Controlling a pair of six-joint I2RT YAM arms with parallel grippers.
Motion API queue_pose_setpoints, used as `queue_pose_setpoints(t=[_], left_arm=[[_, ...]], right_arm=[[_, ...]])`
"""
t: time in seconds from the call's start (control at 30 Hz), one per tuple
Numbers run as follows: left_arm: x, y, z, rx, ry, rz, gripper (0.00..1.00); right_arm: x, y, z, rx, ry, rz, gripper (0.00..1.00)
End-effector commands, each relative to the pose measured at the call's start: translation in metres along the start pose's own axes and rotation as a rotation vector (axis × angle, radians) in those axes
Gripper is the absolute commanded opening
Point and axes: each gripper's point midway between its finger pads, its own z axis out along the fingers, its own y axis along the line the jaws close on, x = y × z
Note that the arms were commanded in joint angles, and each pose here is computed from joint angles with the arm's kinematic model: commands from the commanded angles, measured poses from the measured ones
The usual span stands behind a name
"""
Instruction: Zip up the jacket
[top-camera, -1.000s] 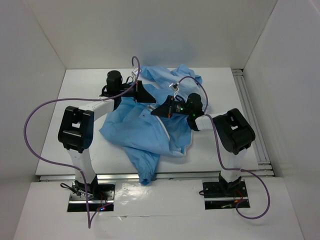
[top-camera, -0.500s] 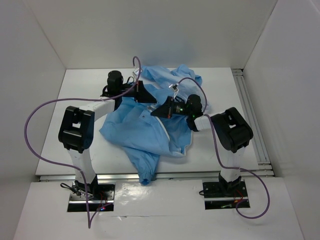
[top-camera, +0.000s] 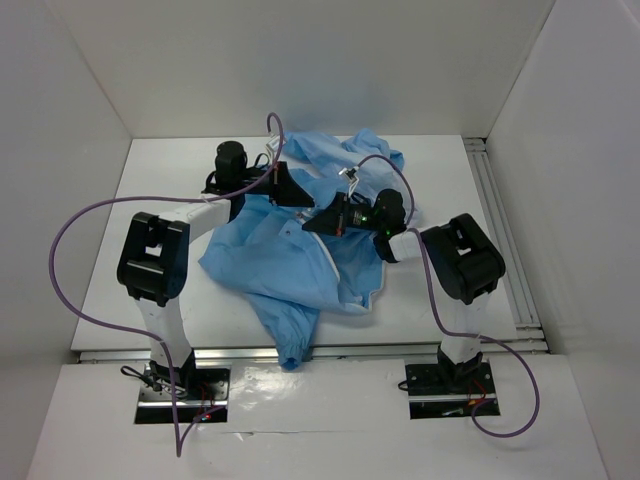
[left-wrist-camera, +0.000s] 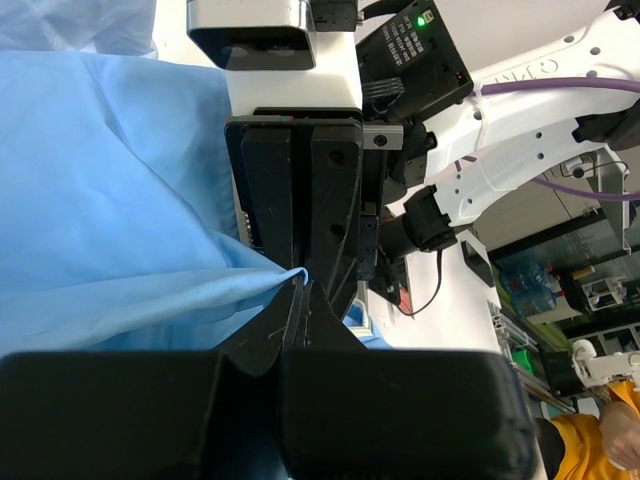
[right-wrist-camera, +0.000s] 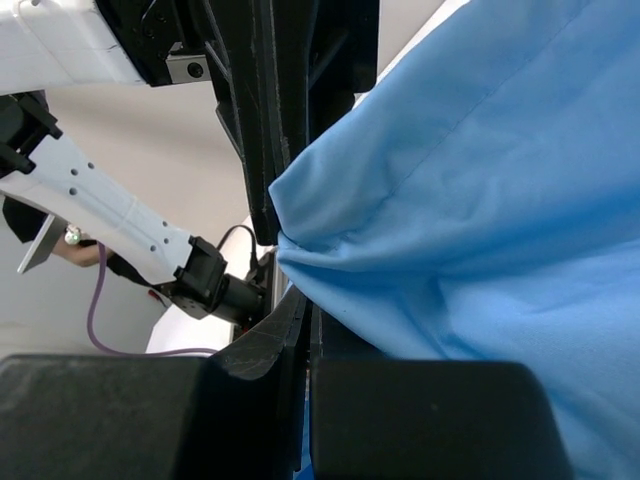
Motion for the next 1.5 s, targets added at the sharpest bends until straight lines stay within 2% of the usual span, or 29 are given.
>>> queue_pose_setpoints(t=[0.0,1.47], left_arm=[[-0.0018,-0.0132,0.0018,0.054,0.025,0.078,0.0],[0.0023,-0.0173,0.0042,0.064,0.042,0.077,0.0]], right_arm=[[-0.0124,0.0121,-0.0005,-0.054,-0.03,-0.083,0.0],[-0.0147,0.0149,-0.0023,-0.096,-0.042,-0.064,0.0]])
